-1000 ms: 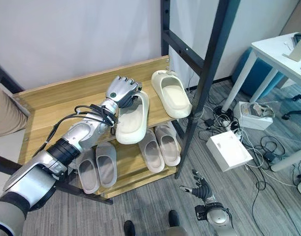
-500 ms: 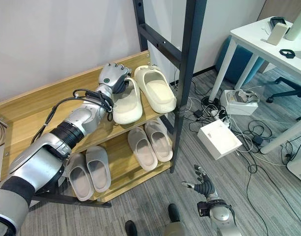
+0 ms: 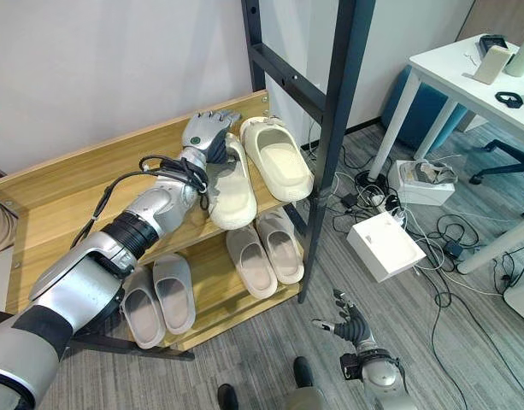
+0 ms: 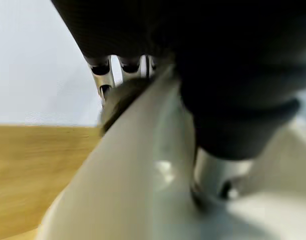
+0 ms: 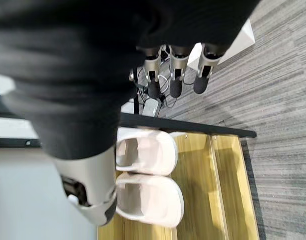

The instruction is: Arrange the slippers neatly on the shoe rack.

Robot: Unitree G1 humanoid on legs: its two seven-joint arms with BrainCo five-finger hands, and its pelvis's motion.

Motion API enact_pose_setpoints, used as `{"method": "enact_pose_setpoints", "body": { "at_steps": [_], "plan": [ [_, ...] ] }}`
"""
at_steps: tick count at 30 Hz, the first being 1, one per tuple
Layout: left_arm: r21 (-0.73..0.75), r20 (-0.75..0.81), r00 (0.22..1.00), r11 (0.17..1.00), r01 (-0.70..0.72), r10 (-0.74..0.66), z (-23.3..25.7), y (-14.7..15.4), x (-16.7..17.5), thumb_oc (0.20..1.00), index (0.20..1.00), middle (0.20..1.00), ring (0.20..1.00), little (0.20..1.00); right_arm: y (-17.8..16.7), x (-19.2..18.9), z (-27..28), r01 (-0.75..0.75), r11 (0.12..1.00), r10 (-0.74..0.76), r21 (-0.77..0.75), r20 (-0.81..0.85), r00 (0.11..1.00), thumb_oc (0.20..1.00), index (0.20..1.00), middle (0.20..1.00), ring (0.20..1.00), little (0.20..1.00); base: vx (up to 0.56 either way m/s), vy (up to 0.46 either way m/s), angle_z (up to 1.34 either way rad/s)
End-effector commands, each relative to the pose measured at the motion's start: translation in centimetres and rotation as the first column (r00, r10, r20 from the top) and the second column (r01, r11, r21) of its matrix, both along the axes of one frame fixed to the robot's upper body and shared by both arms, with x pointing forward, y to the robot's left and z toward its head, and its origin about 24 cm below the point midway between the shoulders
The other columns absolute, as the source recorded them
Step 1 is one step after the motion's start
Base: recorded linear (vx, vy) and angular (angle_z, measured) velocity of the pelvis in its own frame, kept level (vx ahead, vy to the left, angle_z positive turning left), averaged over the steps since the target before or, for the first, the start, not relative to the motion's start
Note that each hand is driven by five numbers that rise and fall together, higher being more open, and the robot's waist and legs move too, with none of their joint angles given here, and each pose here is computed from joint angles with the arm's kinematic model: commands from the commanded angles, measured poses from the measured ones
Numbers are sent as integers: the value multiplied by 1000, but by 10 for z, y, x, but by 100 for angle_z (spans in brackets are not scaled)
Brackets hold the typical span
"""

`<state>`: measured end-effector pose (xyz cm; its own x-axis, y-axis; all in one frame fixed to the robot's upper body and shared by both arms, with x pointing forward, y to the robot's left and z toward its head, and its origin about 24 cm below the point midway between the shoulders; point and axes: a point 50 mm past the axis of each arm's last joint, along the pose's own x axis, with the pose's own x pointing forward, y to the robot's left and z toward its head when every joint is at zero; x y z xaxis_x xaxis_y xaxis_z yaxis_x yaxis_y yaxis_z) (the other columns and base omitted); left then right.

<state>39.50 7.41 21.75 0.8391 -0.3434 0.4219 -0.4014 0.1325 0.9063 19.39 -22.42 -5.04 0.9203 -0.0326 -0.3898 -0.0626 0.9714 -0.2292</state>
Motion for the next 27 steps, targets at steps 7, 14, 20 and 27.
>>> {"method": "enact_pose_setpoints", "body": {
  "at_steps": [7, 14, 20, 27],
  "plan": [
    [-75, 134, 991, 997, 4, 6, 45, 19, -8, 1000, 1000, 1000, 1000, 1000, 3, 15, 20, 4, 999, -9, 51, 111, 994, 1000, 1000, 1000, 1000, 1000, -35, 4, 11],
    [-124, 192, 980, 989, 79, -55, 55, 25, -25, 1000, 1000, 1000, 1000, 1000, 6, 14, 15, -4, 998, -1, 63, 87, 996, 1000, 1000, 1000, 1000, 1000, -30, 3, 8],
    [-834, 22, 888, 481, 269, -459, 3, 34, -46, 1000, 1000, 1000, 1000, 1000, 9, 6, 6, 11, 997, -13, 72, 31, 999, 1000, 1000, 1000, 1000, 1000, -27, 3, 3],
    [-972, -73, 785, 219, 81, -615, -53, 32, -64, 1000, 1000, 1000, 1000, 1000, 10, 6, 4, -12, 998, 10, 68, 20, 1000, 1000, 1000, 1000, 1000, 1000, -11, 10, 9]
  ]
}}
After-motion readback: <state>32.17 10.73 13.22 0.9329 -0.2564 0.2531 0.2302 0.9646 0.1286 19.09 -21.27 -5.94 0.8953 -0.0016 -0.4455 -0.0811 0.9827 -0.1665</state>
